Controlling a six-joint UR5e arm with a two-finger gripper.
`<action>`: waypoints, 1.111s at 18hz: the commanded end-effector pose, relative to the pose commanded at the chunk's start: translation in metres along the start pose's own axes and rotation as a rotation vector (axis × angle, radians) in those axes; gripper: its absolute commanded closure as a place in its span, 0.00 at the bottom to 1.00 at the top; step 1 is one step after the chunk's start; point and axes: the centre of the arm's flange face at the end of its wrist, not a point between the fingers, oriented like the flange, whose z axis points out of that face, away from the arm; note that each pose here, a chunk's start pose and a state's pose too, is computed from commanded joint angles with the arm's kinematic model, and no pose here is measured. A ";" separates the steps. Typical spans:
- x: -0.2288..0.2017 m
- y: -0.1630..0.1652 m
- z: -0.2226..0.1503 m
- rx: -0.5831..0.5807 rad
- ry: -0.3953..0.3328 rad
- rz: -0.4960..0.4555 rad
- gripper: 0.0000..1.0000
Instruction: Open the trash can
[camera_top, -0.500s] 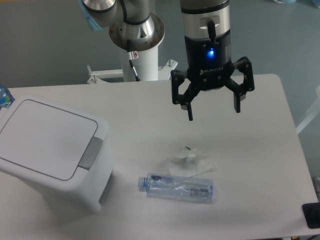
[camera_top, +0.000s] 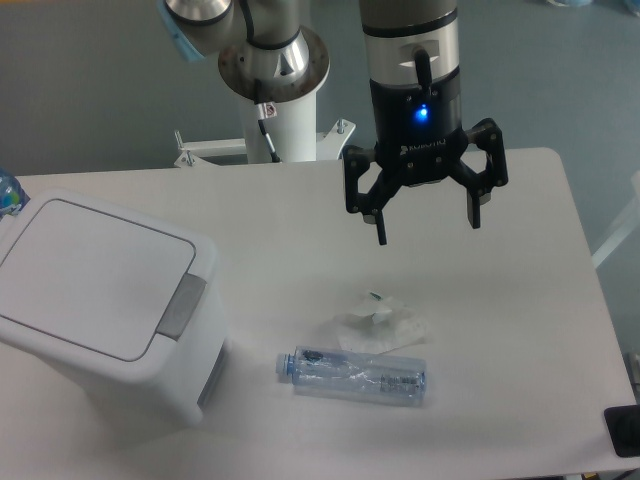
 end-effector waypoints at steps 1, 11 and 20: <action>0.000 -0.001 0.000 0.000 0.001 -0.038 0.00; 0.064 0.000 0.022 -0.029 0.117 -0.144 0.00; 0.140 0.023 0.041 -0.108 0.180 -0.143 0.00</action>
